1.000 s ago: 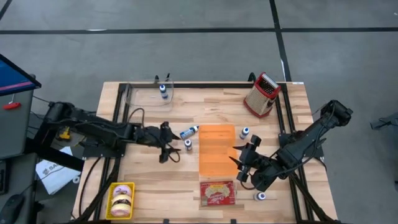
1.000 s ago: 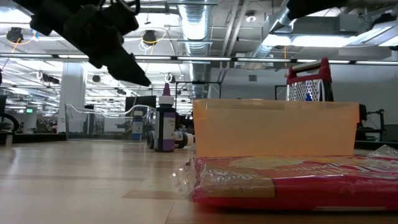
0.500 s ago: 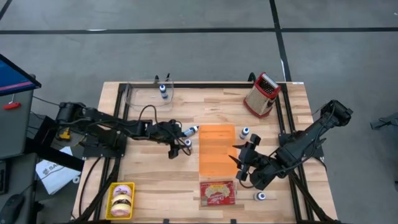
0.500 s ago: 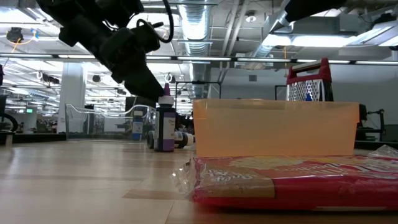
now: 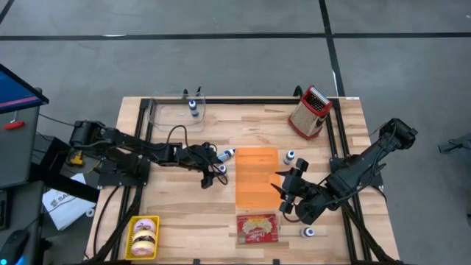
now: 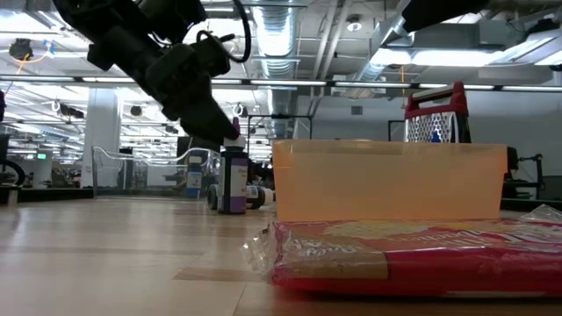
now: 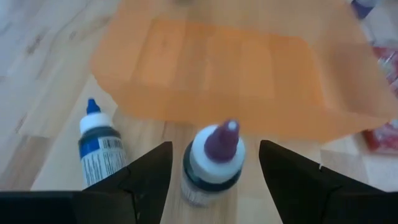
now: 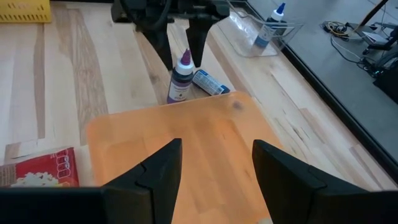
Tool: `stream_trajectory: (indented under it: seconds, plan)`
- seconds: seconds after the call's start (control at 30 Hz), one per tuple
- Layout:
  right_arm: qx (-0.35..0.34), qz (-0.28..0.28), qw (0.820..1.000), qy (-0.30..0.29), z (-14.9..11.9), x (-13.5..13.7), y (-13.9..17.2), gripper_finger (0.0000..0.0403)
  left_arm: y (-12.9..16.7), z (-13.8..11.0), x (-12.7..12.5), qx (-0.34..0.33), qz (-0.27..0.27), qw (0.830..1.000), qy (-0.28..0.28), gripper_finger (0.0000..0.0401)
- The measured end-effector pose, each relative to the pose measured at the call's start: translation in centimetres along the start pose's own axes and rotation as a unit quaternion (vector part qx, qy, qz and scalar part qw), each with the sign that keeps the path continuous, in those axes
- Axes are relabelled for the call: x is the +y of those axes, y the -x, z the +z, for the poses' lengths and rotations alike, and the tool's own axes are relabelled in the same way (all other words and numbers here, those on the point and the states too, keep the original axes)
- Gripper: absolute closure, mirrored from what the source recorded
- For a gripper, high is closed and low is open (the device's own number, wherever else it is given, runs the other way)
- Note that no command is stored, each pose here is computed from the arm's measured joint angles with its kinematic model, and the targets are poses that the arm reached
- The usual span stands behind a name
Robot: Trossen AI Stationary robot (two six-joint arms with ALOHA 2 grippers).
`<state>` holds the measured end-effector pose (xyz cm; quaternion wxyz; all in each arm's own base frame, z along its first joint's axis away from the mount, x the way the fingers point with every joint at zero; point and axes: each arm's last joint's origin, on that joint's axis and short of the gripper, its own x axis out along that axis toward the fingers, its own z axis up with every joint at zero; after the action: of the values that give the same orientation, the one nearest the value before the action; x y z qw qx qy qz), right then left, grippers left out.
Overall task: Pick & Place Food Item
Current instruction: Put the right blue food coloring bottle into the transparent bin
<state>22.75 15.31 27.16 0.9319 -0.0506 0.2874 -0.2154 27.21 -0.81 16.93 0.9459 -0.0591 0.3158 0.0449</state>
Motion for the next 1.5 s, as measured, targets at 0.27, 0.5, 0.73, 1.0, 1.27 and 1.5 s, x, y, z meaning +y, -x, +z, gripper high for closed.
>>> stream_trajectory:
  seconds: [0.27,0.5,0.73,1.0,1.27,1.5]
  plan:
    - [0.000,0.000,1.000,0.000,0.00,0.00,0.00,0.0214,-0.38,-0.14,0.00,0.000,0.001,1.000,0.000,0.0180]
    - [0.000,0.000,1.000,0.001,-0.03,0.02,0.04,0.0214,-0.29,-0.03,-0.01,-0.005,0.000,1.000,0.002,0.0258]
    - [0.001,0.003,1.000,0.000,-0.05,0.06,0.07,0.0214,-0.29,0.08,-0.03,-0.010,0.000,1.000,0.002,0.0281]
    - [0.003,0.006,1.000,0.000,-0.06,0.07,0.07,0.0214,-0.29,0.10,-0.03,-0.011,0.000,1.000,0.017,0.0147]
    - [0.003,0.006,1.000,0.000,-0.06,0.07,0.07,0.0214,-0.29,0.29,0.20,-0.020,0.005,1.000,0.005,0.0111]
    - [0.003,0.009,1.000,0.002,-0.14,0.18,0.23,0.0214,0.03,0.64,0.62,-0.029,-0.004,1.000,0.009,0.0110]
